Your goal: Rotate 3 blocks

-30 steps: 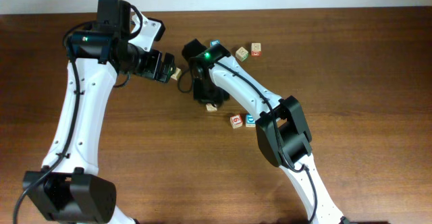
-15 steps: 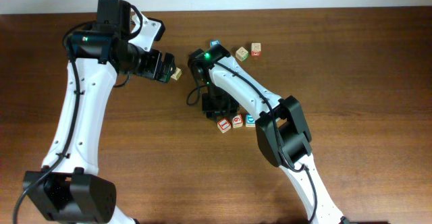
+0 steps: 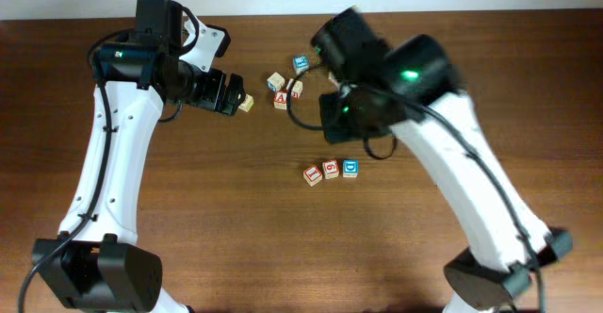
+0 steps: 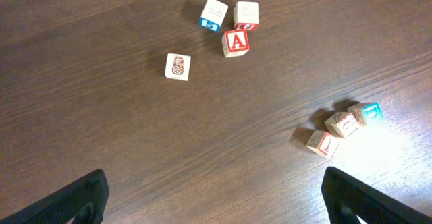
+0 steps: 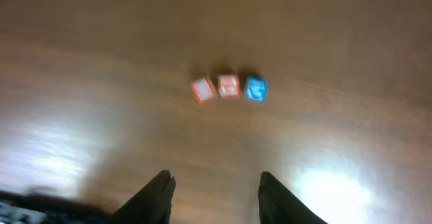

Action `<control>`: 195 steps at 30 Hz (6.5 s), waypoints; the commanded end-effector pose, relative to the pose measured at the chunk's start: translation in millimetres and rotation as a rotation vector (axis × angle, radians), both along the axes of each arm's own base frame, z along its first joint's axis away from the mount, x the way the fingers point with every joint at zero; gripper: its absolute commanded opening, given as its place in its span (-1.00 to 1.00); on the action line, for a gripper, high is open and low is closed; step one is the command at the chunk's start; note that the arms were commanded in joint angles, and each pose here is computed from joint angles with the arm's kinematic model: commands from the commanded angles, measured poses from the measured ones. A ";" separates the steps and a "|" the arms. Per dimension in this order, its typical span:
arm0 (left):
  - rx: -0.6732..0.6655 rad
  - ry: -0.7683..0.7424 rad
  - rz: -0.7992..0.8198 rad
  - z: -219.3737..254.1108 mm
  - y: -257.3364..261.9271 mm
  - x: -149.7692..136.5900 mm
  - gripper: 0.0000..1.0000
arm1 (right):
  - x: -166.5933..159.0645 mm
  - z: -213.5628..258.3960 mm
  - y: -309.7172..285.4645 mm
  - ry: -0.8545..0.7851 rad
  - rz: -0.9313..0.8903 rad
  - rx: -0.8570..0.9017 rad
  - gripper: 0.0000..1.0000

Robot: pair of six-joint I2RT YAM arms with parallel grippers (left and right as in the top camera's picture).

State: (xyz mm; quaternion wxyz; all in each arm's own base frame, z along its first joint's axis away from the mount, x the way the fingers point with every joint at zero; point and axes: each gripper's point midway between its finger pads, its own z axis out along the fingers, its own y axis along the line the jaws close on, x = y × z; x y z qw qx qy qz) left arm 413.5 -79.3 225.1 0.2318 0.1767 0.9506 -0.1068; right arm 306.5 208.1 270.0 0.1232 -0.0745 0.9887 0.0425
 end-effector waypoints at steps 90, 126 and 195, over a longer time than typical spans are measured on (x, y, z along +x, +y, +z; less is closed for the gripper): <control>-0.006 -0.027 -0.020 8.7 -2.6 2.2 0.98 | 50.5 -252.0 -28.3 0.183 -0.217 -0.110 -0.73; -0.006 -0.027 -0.020 8.7 -2.6 2.2 0.98 | 67.6 -252.2 -58.6 0.200 -0.221 -0.062 -0.83; -0.495 0.473 0.132 -206.0 -170.3 -97.2 -1.00 | 31.5 -233.3 -121.1 0.228 -0.163 0.564 -0.92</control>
